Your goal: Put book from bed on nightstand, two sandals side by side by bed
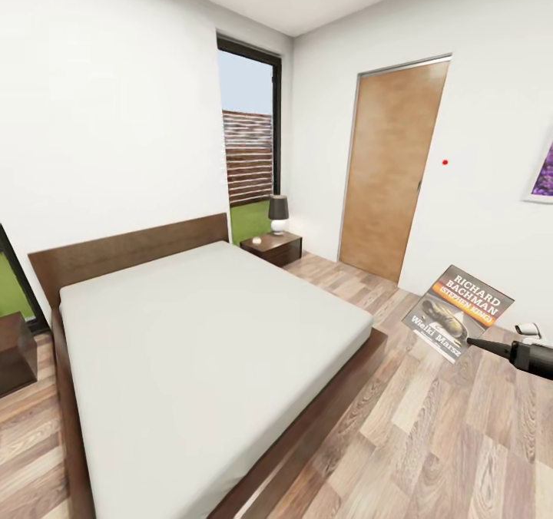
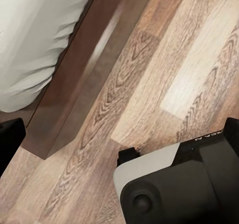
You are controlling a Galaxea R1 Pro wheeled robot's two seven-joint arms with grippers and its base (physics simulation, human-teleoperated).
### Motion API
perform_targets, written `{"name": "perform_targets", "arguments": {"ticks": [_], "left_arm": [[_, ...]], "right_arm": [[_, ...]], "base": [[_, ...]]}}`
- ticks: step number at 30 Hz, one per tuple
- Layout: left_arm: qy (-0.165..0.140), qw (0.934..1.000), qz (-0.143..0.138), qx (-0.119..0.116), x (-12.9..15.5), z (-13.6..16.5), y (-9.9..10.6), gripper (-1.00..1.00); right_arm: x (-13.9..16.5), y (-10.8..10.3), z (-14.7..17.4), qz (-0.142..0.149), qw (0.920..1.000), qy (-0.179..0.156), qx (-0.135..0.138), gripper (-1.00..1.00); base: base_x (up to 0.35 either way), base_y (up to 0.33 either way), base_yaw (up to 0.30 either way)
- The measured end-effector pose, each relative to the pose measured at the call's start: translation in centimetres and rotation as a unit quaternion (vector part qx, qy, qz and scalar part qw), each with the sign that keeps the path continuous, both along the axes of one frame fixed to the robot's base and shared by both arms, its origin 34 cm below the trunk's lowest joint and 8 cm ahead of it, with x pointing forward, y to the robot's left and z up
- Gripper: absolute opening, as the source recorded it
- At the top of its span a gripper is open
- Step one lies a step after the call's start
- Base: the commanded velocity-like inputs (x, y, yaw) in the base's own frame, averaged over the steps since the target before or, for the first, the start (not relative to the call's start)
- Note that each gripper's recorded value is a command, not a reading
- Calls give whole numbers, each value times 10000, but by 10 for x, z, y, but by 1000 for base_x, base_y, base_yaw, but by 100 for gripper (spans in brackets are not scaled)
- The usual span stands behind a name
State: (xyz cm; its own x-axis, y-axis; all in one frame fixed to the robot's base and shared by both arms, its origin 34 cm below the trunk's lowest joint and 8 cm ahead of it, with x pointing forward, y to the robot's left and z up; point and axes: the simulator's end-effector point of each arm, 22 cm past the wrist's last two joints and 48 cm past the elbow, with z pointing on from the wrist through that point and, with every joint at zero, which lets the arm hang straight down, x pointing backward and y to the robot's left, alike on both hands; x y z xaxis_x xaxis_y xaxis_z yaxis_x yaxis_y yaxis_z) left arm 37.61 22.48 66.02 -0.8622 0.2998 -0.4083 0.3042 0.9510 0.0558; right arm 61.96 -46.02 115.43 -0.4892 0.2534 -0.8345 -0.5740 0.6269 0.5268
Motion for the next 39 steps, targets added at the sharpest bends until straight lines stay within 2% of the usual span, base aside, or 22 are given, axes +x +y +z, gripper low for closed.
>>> {"name": "perform_targets", "arguments": {"ticks": [18, 29, 39], "left_arm": [[-119, 9999, -2, 0, 8, 6, 0, 100], [-117, 9999, -23, -39, 7, 7, -7, 100], [-64, 10000, -37, -59, 4, 4, -11, 100]], "right_arm": [[-4, -1, 12, -9, 9999, -117, 1, -100], [-5, -2, 12, -25, 9999, -103, 14, -100], [-3, -4, 7, -36, 10000, -54, 17, -100]], "base": [[0, 0, 0], [-8, 0, 12], [-226, 34, 101]]}}
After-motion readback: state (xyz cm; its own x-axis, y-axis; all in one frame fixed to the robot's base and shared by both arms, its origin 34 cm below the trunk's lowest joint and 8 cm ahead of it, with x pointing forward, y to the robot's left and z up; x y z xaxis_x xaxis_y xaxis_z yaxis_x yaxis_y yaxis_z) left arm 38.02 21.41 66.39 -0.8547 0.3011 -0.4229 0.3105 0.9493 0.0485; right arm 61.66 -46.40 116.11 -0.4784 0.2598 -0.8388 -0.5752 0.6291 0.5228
